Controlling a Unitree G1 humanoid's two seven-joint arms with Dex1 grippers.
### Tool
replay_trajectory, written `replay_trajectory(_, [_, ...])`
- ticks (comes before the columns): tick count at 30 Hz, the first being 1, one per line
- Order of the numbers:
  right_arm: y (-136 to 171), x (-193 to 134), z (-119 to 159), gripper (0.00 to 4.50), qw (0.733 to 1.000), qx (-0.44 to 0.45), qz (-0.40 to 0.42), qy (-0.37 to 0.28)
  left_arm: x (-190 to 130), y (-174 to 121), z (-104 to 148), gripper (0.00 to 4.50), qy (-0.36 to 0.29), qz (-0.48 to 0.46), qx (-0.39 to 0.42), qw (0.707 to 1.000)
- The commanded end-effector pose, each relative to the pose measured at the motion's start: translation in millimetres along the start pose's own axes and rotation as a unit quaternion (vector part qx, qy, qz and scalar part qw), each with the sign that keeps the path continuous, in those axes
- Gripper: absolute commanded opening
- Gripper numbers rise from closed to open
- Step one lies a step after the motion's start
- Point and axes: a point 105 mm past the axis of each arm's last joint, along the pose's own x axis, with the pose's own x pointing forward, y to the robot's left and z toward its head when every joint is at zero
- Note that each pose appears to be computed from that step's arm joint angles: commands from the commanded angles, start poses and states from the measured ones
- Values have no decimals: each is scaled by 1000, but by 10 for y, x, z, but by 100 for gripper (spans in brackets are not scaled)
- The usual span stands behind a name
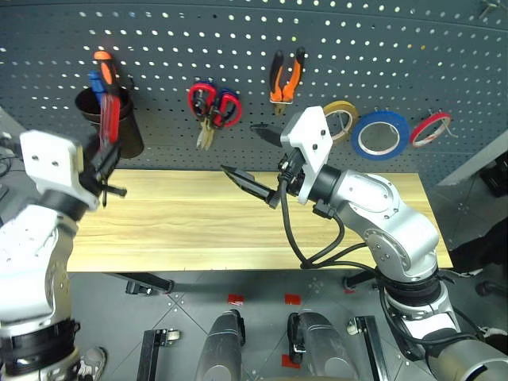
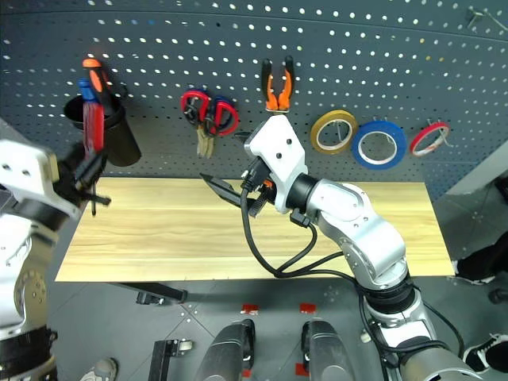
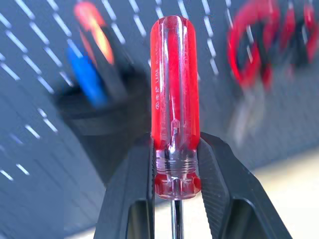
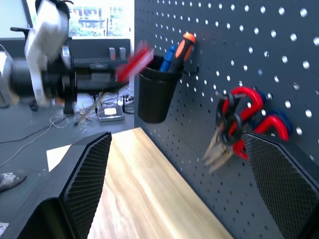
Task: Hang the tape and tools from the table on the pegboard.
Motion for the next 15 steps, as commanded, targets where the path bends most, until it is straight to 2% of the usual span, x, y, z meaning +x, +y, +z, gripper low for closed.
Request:
replay_trajectory(1, [16, 23, 168, 450, 999, -25, 5, -33, 152, 190, 358, 87, -69, 38, 4, 997])
replay_trajectory(7, [-7, 150, 254, 450, 998, -37, 1, -53, 570, 330, 485, 87, -118, 45, 0, 992])
replay_trajectory(15, [36, 295, 329, 450, 996, -51, 10, -73, 990, 321, 525, 87, -163, 49, -5, 985])
